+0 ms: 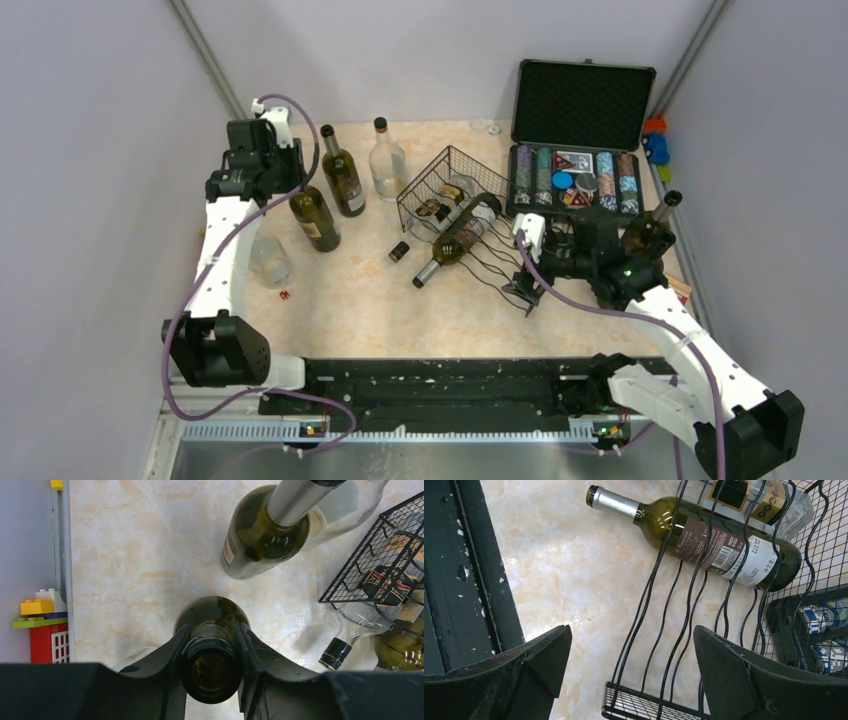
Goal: Put the wine bottle on the wine rack
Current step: Pick up the wine bottle from the center of the board.
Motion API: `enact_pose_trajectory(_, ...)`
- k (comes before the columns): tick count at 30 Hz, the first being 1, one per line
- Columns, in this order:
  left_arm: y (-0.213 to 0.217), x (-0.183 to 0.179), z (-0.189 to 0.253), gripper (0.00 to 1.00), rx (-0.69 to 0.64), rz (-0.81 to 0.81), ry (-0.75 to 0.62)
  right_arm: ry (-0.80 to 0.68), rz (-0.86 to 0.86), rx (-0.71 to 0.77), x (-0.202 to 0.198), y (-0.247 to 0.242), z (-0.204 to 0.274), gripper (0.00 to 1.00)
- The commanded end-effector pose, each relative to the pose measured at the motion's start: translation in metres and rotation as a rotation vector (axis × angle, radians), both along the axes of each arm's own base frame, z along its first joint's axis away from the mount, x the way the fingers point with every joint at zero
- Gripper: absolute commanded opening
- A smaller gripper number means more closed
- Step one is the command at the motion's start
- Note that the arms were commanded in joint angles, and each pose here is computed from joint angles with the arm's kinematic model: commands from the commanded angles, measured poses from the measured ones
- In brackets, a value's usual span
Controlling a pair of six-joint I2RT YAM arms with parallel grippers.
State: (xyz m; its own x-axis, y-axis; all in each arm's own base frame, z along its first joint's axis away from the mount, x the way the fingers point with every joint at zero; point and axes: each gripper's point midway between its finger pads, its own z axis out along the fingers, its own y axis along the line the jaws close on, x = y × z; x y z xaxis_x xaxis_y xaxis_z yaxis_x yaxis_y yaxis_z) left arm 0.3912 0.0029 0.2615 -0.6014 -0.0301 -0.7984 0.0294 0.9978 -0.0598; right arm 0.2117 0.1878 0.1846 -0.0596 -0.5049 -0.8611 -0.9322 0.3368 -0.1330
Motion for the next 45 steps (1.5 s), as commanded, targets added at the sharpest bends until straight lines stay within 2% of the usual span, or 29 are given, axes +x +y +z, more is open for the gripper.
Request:
enact_pose_trajectory(1,-0.003,0.002,0.020,0.25,-0.019,-0.009,-0.072,-0.029,0.039,0.020,-0.001,0.006,0.007,0.94)
enact_pose_trajectory(5,0.002,-0.007,0.032,0.05,0.023,-0.016,-0.095,-0.029,0.025,0.022,0.001,0.005,0.007,0.95)
enact_pose_trajectory(7,0.003,-0.013,0.036,0.00,0.044,-0.023,-0.096,-0.029,0.021,0.025,0.002,0.006,0.008,0.95)
enact_pose_trajectory(11,-0.001,-0.030,0.049,0.00,0.052,-0.056,-0.103,-0.036,0.019,0.033,0.006,0.008,0.022,0.98)
enact_pose_trajectory(17,-0.021,-0.056,0.067,0.00,-0.015,-0.128,-0.134,-0.060,0.039,0.052,0.017,0.016,0.048,0.99)
enact_pose_trajectory(28,-0.041,-0.097,0.091,0.00,-0.093,-0.196,-0.144,-0.055,0.136,0.105,0.026,0.066,0.082,0.99)
enact_pose_trajectory(35,-0.069,-0.111,0.111,0.00,-0.242,-0.278,-0.148,-0.041,0.158,0.194,0.037,0.111,0.110,0.99)
enact_pose_trajectory(45,-0.106,-0.114,0.143,0.00,-0.472,-0.392,-0.182,0.049,0.185,0.263,0.044,0.164,0.127,0.99)
